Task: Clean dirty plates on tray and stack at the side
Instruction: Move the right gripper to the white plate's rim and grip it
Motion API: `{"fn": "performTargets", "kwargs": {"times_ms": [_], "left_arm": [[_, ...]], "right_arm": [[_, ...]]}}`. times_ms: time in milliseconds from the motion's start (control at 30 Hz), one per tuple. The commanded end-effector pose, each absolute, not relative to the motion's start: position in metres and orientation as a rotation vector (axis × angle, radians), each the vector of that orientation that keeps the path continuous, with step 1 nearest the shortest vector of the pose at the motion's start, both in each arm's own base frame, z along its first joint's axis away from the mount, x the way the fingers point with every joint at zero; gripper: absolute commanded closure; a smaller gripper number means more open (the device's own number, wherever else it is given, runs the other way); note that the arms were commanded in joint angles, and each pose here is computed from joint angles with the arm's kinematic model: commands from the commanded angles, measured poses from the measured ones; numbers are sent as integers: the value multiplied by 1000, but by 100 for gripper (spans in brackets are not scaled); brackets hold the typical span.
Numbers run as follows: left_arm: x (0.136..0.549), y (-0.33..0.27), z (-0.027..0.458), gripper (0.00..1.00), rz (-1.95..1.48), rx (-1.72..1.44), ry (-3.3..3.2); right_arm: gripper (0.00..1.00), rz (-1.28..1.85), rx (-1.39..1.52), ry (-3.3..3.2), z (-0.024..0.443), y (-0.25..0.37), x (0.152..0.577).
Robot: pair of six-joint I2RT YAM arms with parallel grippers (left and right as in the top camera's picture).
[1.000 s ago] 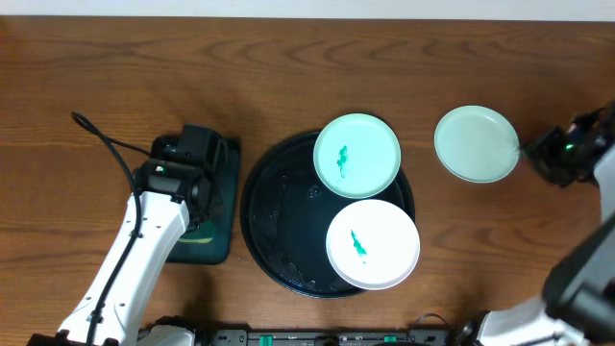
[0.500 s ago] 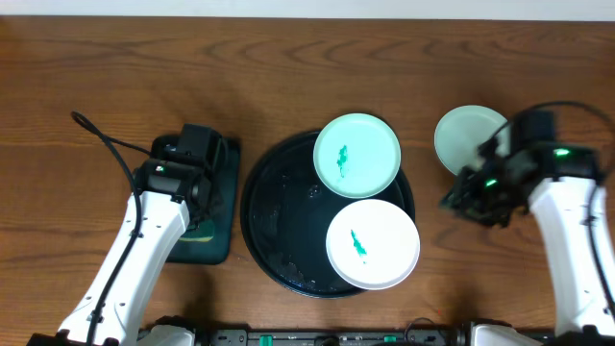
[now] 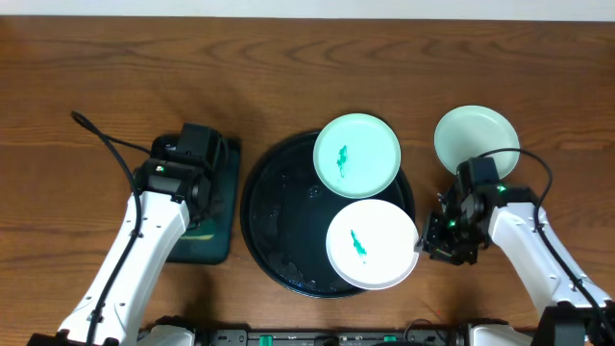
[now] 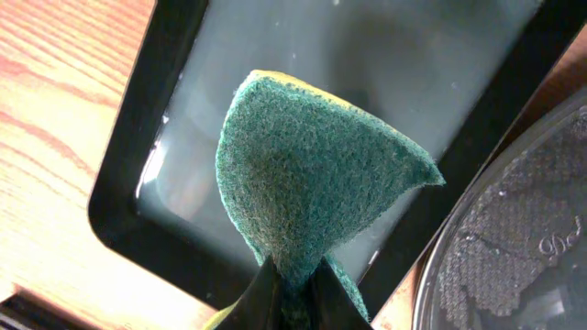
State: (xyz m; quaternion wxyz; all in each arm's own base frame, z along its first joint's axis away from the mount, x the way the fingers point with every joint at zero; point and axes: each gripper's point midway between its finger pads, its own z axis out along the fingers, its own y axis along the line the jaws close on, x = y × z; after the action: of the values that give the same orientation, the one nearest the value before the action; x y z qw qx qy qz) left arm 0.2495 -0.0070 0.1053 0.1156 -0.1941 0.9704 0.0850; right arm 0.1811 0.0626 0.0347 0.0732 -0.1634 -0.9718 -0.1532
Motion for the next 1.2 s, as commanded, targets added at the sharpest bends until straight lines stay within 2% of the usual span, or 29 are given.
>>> {"fn": "performTargets", "kwargs": {"times_ms": [0, 133, 433, 500, 567, 700, 1033, 1167], "left_arm": [[251, -1, 105, 93, 282, -596, 2823], [251, -5, 104, 93, 251, -595, 2831], [253, -6, 104, 93, 241, -595, 2825], [253, -6, 104, 93, 241, -595, 2825], [253, -6, 104, 93, 242, -594, 2826], [253, -6, 104, 93, 241, -595, 2825], [253, -6, 104, 93, 241, -594, 2825], [253, -6, 104, 93, 241, -594, 2825]], "right_arm": [[65, -500, -455, -2917, 27, 69, 177], [63, -563, -377, -2968, 21, 77, 185], [64, -717, -129, -3121, 21, 111, 215], [70, -721, -96, -3124, 21, 115, 215], [82, -718, -70, -3118, 21, 119, 212], [99, -716, -25, -3110, 21, 125, 208], [99, -613, -32, -3081, 16, 117, 194], [99, -675, 50, -3073, 21, 125, 194]]}}
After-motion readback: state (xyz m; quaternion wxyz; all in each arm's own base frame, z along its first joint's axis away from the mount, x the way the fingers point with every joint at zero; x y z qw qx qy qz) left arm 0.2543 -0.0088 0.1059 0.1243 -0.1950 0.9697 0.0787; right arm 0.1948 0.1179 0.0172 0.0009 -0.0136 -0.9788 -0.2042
